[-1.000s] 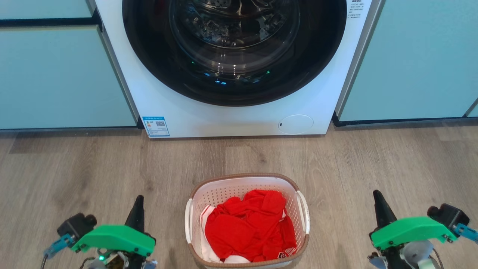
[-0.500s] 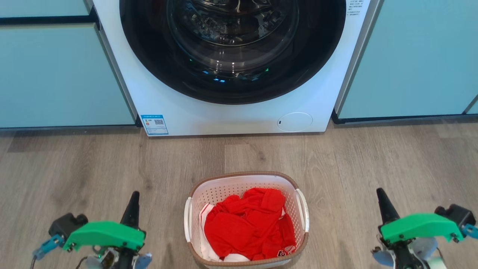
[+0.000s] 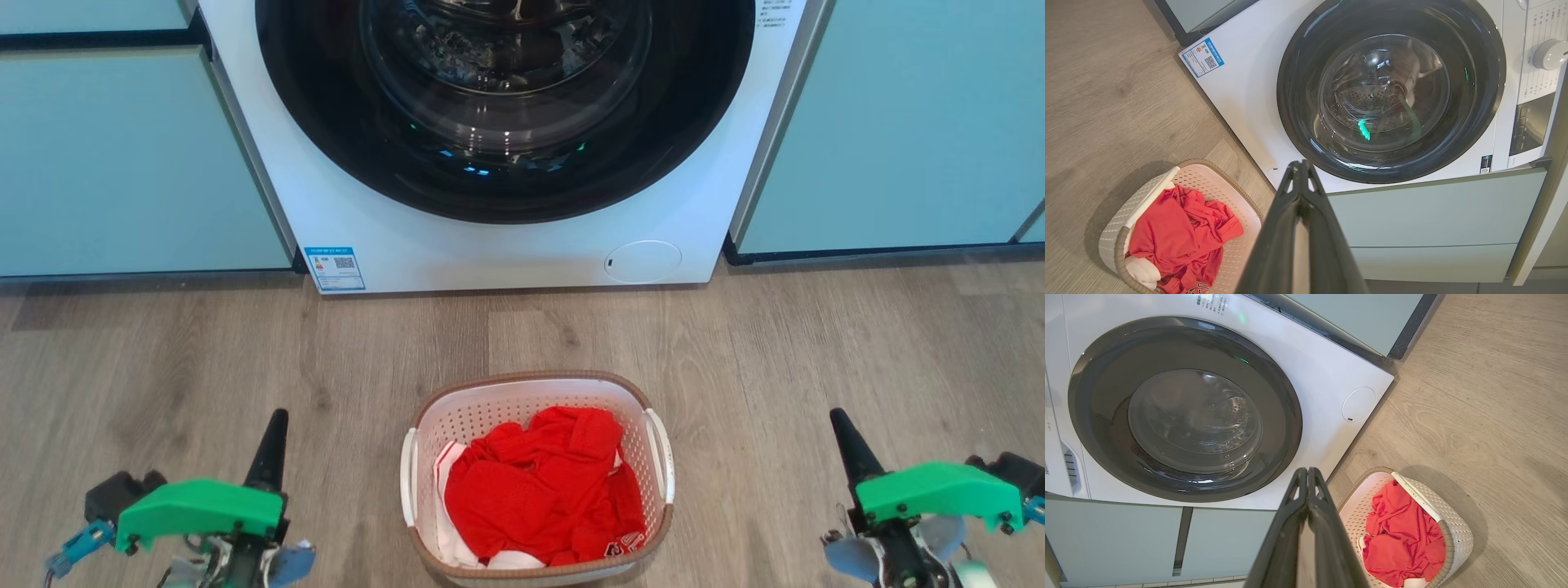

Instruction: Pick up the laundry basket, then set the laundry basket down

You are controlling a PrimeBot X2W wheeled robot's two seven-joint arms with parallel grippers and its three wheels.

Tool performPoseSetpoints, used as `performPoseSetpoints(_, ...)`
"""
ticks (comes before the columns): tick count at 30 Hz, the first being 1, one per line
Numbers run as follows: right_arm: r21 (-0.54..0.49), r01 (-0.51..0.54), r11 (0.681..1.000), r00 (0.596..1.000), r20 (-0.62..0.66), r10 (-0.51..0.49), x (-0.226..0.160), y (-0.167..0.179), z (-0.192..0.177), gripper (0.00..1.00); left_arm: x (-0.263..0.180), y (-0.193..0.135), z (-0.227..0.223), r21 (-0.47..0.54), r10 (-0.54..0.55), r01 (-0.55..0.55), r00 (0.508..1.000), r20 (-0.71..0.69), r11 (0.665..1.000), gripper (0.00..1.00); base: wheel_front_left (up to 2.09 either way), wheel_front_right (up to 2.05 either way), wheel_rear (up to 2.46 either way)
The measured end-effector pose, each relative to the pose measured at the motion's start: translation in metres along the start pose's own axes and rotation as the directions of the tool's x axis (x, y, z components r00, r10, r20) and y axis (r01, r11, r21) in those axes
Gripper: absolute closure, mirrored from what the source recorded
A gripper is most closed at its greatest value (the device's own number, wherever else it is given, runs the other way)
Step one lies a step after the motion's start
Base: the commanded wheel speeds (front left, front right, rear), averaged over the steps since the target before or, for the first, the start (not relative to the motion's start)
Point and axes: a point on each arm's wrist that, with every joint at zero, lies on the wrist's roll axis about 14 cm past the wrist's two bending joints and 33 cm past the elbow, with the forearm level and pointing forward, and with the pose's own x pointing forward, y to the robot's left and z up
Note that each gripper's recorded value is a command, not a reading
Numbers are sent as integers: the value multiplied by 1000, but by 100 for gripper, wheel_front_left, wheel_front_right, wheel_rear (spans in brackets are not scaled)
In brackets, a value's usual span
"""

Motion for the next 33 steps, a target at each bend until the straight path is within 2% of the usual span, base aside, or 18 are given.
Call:
performPoseSetpoints(14,143,1,990,1000,17,-4,4,-1,9,100,6,-6,11,-145,-28,30,1000,15,989,100,0,0,0)
performPoseSetpoints(18,209,-5,978,1000,28,-1,6,0,15,100,7,-8,14,-209,-41,44,999,18,977,100,0,0,0)
performPoseSetpoints(33,355,-14,935,999,45,-2,8,-3,25,100,12,-17,29,-353,-86,100,995,55,930,100,0,0,0)
